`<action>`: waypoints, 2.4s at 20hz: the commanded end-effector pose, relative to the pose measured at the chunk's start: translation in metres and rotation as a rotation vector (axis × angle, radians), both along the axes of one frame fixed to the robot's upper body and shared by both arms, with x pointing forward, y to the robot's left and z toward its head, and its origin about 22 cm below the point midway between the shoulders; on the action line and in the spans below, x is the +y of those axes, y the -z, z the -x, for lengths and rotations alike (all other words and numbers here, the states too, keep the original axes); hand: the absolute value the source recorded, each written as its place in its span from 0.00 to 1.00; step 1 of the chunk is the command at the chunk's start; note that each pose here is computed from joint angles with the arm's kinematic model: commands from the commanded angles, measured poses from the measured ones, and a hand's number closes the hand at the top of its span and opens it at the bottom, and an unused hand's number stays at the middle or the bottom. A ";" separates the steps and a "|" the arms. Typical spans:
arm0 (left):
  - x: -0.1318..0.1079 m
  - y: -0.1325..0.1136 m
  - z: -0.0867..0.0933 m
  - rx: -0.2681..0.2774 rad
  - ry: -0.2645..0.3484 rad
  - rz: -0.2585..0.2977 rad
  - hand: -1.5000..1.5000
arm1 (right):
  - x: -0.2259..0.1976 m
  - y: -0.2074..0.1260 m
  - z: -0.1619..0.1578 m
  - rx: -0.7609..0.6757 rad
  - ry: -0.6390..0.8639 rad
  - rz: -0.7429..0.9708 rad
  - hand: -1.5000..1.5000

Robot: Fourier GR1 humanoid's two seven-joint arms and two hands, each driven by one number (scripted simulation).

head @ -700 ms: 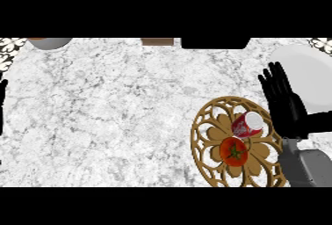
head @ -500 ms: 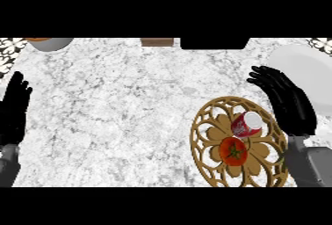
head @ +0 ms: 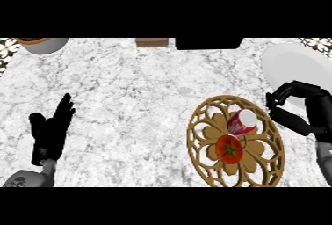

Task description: Pick the can from the placemat and place it in the plate

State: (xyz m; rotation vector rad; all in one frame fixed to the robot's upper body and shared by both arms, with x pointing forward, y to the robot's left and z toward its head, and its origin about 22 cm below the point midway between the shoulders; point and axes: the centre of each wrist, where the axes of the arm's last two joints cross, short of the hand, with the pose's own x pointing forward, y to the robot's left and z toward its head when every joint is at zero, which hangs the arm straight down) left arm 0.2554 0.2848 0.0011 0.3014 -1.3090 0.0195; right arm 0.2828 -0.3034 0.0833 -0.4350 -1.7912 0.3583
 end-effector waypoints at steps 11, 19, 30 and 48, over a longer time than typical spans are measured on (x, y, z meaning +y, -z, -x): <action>-0.030 0.012 0.005 0.030 0.051 -0.001 0.50 | -0.015 0.037 0.042 0.044 -0.213 0.190 0.00; -0.024 0.017 0.014 0.039 0.063 0.005 0.50 | -0.026 -0.030 0.019 0.233 -0.187 0.515 0.00; -0.021 0.010 0.011 0.019 0.082 -0.001 0.50 | 0.018 -0.043 -0.019 0.558 -0.307 0.646 0.00; -0.026 0.012 0.014 0.034 0.056 0.013 0.50 | 0.024 -0.018 0.007 0.591 -0.356 0.666 0.00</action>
